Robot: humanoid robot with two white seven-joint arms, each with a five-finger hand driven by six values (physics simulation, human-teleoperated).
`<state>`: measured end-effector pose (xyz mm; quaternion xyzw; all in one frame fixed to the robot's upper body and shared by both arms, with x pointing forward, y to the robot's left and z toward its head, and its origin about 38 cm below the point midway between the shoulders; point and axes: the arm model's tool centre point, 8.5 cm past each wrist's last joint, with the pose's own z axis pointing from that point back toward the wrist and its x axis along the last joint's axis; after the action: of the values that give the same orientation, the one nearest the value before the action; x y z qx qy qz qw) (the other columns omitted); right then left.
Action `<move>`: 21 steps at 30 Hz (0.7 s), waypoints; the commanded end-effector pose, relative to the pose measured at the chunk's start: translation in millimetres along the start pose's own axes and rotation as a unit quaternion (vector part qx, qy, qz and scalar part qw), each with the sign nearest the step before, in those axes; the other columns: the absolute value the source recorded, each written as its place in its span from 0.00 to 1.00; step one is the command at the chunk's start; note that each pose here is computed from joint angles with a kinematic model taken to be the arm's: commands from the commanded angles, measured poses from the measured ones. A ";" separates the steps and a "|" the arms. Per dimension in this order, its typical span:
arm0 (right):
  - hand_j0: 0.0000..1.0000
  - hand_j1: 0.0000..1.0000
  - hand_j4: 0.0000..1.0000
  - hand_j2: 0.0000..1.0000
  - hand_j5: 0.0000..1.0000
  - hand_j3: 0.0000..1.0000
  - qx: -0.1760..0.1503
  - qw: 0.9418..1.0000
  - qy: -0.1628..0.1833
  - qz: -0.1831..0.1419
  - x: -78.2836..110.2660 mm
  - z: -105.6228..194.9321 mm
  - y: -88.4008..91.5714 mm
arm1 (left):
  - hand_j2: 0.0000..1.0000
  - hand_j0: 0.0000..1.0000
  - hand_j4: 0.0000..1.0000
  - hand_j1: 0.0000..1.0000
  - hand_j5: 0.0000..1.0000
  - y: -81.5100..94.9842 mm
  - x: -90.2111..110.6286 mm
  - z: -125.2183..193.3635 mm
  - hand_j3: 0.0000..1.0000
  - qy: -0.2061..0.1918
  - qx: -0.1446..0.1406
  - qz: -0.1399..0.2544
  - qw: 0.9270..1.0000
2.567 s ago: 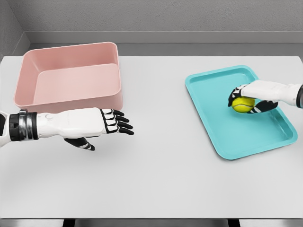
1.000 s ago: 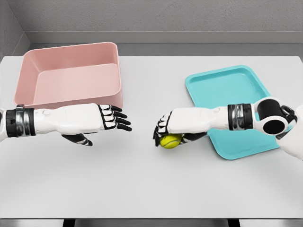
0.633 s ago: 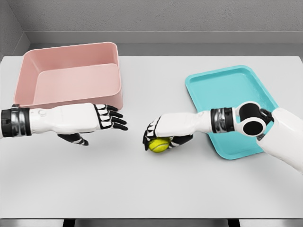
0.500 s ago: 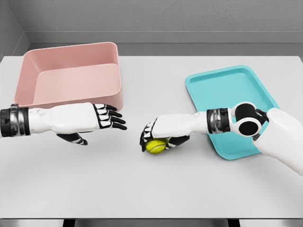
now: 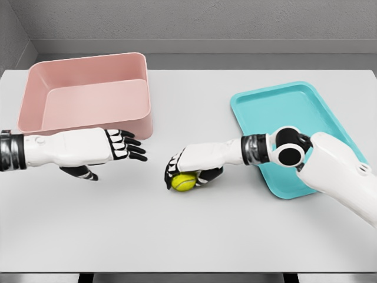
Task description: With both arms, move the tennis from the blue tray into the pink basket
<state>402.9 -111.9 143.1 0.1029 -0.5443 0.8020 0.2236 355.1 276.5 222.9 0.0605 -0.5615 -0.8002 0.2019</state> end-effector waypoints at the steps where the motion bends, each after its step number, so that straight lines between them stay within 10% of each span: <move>1: 0.60 0.60 0.60 0.60 0.60 0.60 0.000 1.000 -0.001 -0.006 -0.6 -2.8 1.5 | 1.00 1.00 1.00 1.00 1.00 1.2 -1.4 4.2 1.00 0.005 0.001 0.001 1.000; 7: 0.68 0.68 0.68 0.68 0.68 0.68 0.002 1.000 0.003 -0.010 -3.6 -2.1 3.5 | 1.00 1.00 1.00 1.00 1.00 2.8 -0.8 1.7 1.00 0.002 0.008 0.002 1.000; 9: 1.00 1.00 1.00 1.00 1.00 1.00 -0.003 1.000 0.015 -0.019 -6.5 -1.6 2.5 | 1.00 1.00 1.00 1.00 1.00 2.9 -0.8 1.7 1.00 0.002 0.009 0.002 1.000; 21: 1.00 1.00 1.00 1.00 1.00 1.00 -0.011 1.000 0.026 -0.009 -10.7 10.4 -11.3 | 1.00 1.00 1.00 1.00 1.00 -0.2 -3.9 14.3 1.00 0.017 -0.004 0.002 1.000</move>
<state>416.9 -117.8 152.2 0.0826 -0.5436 0.7994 0.2420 354.5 284.8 225.4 0.0678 -0.5591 -0.7997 0.2082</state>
